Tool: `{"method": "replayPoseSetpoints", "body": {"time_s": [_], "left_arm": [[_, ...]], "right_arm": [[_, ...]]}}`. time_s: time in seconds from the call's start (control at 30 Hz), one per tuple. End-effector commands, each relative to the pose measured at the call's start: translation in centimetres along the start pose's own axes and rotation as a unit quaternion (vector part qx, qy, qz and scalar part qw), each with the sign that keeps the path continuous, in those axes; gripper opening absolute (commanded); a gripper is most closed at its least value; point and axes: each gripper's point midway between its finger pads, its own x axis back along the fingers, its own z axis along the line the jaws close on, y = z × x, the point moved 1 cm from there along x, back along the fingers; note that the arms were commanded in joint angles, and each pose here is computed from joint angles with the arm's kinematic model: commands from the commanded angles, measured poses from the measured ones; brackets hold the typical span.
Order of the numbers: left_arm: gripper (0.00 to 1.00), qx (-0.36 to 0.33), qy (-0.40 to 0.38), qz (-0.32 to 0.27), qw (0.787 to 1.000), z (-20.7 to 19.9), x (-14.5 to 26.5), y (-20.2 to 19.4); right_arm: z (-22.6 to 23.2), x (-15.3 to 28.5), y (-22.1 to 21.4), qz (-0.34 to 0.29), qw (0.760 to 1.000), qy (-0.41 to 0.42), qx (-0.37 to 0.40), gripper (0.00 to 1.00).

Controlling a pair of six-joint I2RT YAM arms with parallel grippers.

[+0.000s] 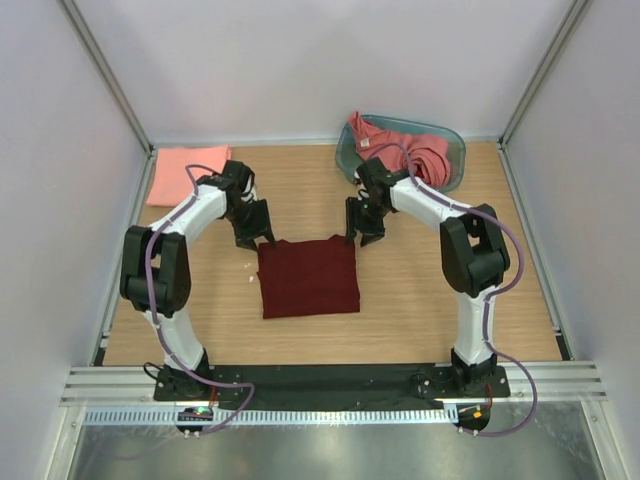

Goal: Fold and stack the t-shirts
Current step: Fold the tshirt

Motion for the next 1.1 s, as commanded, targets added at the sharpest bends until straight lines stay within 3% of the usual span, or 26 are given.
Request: {"method": "replayPoseSetpoints", "body": {"time_s": [0.0, 0.4, 0.63, 1.07], "left_arm": [[0.53, -0.028, -0.041, -0.032, 0.998, -2.1, 0.7, 2.2], [0.37, -0.028, -0.032, -0.005, 0.999, -1.6, -1.5, 2.5], [0.42, -0.024, -0.006, 0.003, 1.000, -0.6, -2.2, 2.6], [0.51, -0.009, 0.035, 0.011, 0.999, 0.4, -1.5, 2.4]], "right_arm": [[1.6, 0.7, 2.2, -0.032, 0.999, 0.028, 0.012, 0.52], [2.7, -0.7, 3.6, -0.032, 0.998, 0.057, -0.018, 0.39], [2.7, -0.9, 4.2, -0.034, 0.997, 0.064, -0.036, 0.33], [3.1, -0.9, 4.6, -0.034, 0.996, 0.067, -0.042, 0.33]]}}
